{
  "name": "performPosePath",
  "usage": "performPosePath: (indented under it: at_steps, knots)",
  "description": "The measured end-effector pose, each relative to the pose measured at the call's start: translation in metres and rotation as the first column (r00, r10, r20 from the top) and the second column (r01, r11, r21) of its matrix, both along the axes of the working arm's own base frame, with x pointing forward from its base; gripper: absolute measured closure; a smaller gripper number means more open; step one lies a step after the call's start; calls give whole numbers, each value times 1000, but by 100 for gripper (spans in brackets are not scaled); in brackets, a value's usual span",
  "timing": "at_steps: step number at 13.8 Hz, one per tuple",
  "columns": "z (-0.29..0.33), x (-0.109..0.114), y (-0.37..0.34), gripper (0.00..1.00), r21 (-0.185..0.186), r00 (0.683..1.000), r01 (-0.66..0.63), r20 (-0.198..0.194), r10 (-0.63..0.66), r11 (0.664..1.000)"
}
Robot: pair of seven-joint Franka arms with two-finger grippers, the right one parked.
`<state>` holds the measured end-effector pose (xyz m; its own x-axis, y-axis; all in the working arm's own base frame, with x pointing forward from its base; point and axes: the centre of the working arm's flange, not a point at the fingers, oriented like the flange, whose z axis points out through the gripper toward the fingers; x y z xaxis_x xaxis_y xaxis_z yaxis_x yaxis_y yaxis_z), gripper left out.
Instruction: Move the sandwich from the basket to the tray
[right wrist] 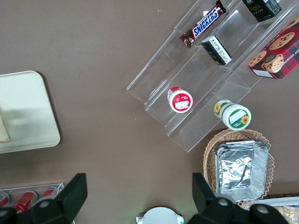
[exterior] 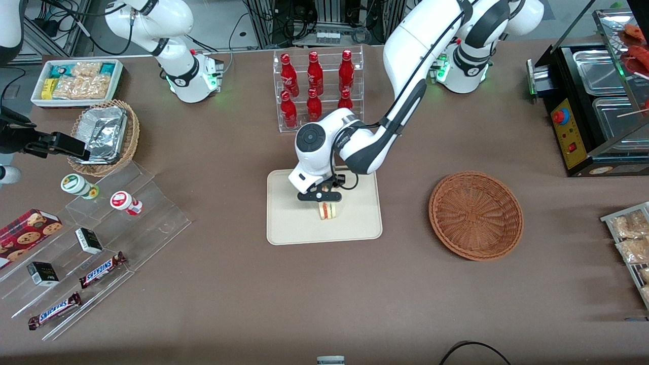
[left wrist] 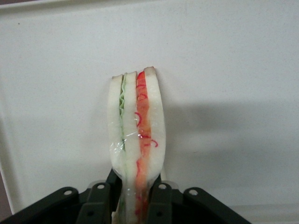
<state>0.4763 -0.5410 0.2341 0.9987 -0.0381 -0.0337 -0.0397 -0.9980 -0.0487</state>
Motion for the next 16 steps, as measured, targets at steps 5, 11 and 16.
performPosePath:
  at_steps: [5,11,16]
  knots:
    - [53,25,3,14,-54,997,-35,72,38,998]
    - [200,77,104,0,-27,972,-211,102,213,977]
    - [276,92,236,0,-10,973,-201,115,201,979]
